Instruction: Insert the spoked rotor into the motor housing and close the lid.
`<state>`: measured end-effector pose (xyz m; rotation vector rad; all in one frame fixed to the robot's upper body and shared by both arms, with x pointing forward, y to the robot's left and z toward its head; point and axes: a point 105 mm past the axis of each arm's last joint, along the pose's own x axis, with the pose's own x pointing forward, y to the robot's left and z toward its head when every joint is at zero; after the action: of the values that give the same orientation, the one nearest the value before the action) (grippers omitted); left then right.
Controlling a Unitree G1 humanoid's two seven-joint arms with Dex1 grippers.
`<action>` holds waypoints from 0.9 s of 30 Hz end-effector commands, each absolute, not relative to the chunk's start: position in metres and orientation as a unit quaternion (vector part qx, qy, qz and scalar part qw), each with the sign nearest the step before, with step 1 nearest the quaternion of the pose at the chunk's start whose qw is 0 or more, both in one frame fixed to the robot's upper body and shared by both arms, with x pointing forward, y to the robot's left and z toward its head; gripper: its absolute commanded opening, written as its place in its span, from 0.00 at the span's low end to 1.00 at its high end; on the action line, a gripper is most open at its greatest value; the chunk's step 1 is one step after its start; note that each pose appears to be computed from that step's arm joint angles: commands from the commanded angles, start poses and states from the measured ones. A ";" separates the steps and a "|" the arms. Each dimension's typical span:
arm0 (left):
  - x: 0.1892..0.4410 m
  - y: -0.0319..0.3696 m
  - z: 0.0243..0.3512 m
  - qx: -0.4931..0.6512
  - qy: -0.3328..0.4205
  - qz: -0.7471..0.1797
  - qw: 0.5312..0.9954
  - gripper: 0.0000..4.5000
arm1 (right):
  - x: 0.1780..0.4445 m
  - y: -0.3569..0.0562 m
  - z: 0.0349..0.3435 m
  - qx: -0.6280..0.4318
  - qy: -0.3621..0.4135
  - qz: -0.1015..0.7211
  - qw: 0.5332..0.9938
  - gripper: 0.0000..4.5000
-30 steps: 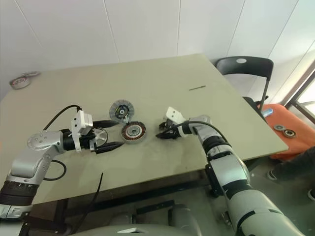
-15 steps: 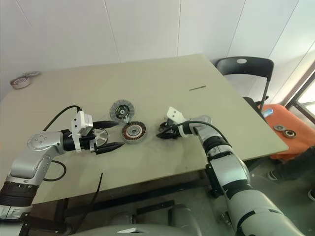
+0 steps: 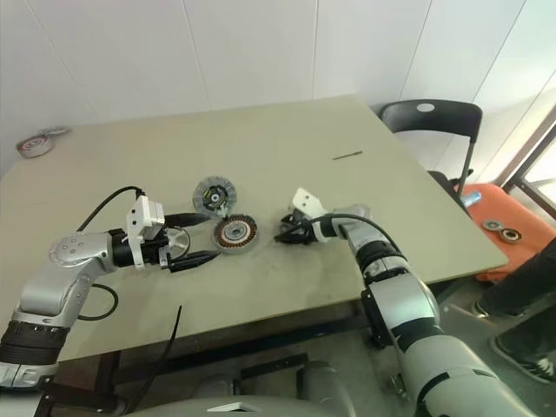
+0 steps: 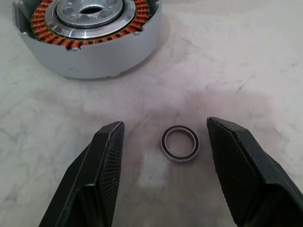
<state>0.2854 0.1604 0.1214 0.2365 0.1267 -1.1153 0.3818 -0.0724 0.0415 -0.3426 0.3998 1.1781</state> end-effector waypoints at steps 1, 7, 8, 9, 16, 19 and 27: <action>0.285 0.160 0.133 0.116 0.036 -0.526 0.842 1.00 | 0.387 -0.067 0.052 -0.159 0.165 0.547 0.806 0.64; 0.285 0.160 0.133 0.114 0.036 -0.524 0.844 1.00 | 0.388 -0.072 0.051 -0.163 0.169 0.540 0.808 0.64; 0.285 0.160 0.133 0.114 0.036 -0.523 0.844 1.00 | 0.388 -0.074 0.050 -0.164 0.171 0.538 0.809 0.64; 0.285 0.160 0.133 0.114 0.036 -0.523 0.844 1.00 | 0.388 -0.075 0.049 -0.163 0.174 0.536 0.810 0.64; 0.285 0.161 0.133 0.114 0.037 -0.524 0.844 1.00 | 0.387 -0.083 0.043 -0.165 0.190 0.529 0.810 0.64; 0.285 0.162 0.134 0.115 0.038 -0.524 0.843 1.00 | 0.387 -0.084 0.043 -0.165 0.191 0.529 0.810 0.64; 0.286 0.167 0.136 0.124 0.041 -0.526 0.840 1.00 | 0.386 -0.086 0.045 -0.167 0.192 0.537 0.805 0.64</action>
<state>0.2830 0.1634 0.1184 0.2399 0.1456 -1.1182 0.3824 -0.0781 0.0405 -0.3446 0.4102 1.1665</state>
